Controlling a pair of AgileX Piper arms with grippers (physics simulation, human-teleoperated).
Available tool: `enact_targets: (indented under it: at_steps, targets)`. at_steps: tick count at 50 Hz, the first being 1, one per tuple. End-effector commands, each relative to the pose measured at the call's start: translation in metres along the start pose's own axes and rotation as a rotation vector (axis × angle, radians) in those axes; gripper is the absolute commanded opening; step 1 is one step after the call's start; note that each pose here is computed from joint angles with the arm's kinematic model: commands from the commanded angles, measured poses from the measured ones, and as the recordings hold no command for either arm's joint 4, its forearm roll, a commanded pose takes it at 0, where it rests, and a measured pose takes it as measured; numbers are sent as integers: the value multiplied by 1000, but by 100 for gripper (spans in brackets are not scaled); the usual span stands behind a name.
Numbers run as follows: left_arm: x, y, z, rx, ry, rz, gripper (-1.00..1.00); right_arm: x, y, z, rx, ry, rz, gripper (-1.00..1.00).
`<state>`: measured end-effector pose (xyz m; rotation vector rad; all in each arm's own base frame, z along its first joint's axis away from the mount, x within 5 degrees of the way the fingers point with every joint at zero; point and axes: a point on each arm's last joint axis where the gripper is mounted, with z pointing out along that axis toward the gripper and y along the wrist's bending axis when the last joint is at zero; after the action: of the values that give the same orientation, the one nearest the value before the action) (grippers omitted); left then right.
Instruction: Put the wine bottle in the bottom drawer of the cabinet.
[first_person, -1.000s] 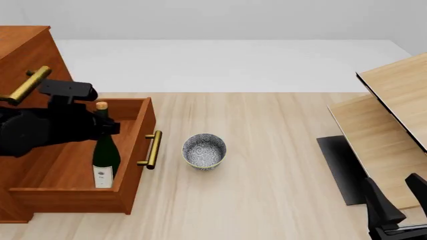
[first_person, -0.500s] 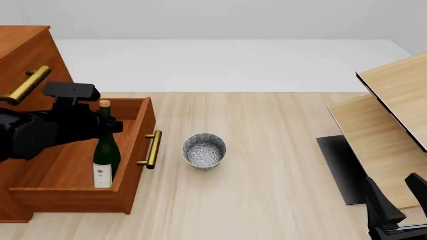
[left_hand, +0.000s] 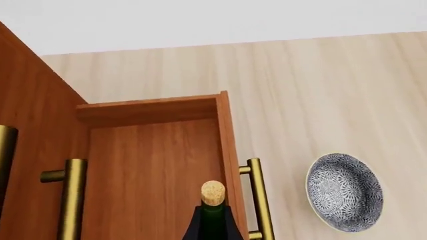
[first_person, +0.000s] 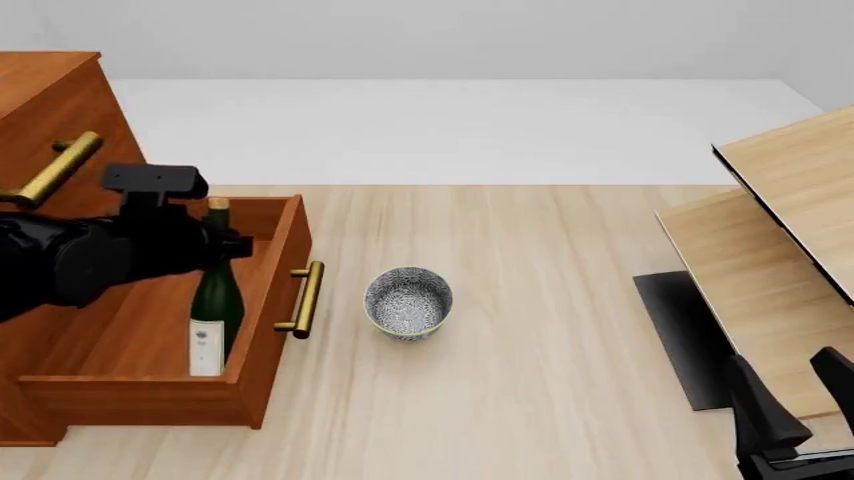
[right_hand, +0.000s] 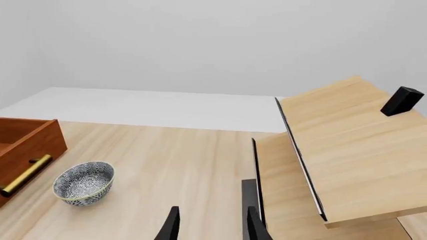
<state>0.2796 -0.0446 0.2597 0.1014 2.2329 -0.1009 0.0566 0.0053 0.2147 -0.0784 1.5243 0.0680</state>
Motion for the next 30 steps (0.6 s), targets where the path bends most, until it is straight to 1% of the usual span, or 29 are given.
enact_targets:
  at_steps: [1, 3, 10, 13, 15, 17, 20, 25, 30]
  targets:
    - [18, 4, 21, -3, 104, -83, -100, 0, 0, 0, 0, 1, -1, 100]
    - [16, 6, 24, -8, 103, -90, -100, 1, 0, 1, 2, 4, -1, 100]
    - [15, 9, 31, -17, 117, -81, -100, 1, 0, 1, 3, 4, -1, 100]
    - [19, 9, 37, -16, 134, -74, -100, 1, 0, 1, 3, 4, 0, 100]
    - [20, 17, 41, -34, 145, -59, -100, 1, 0, 1, 3, 5, -1, 100]
    - [20, 15, 41, -30, 140, -77, -100, 1, 0, 1, 4, 5, 0, 100]
    - [22, 19, 45, -40, 151, -67, -100, 2, 0, 1, 5, 7, -2, 100]
    - [26, 19, 47, -41, 154, -83, -100, 2, 0, 1, 6, 7, -1, 100]
    - [28, 23, 52, -49, 164, -78, -100, 2, 0, 1, 6, 7, -1, 100]
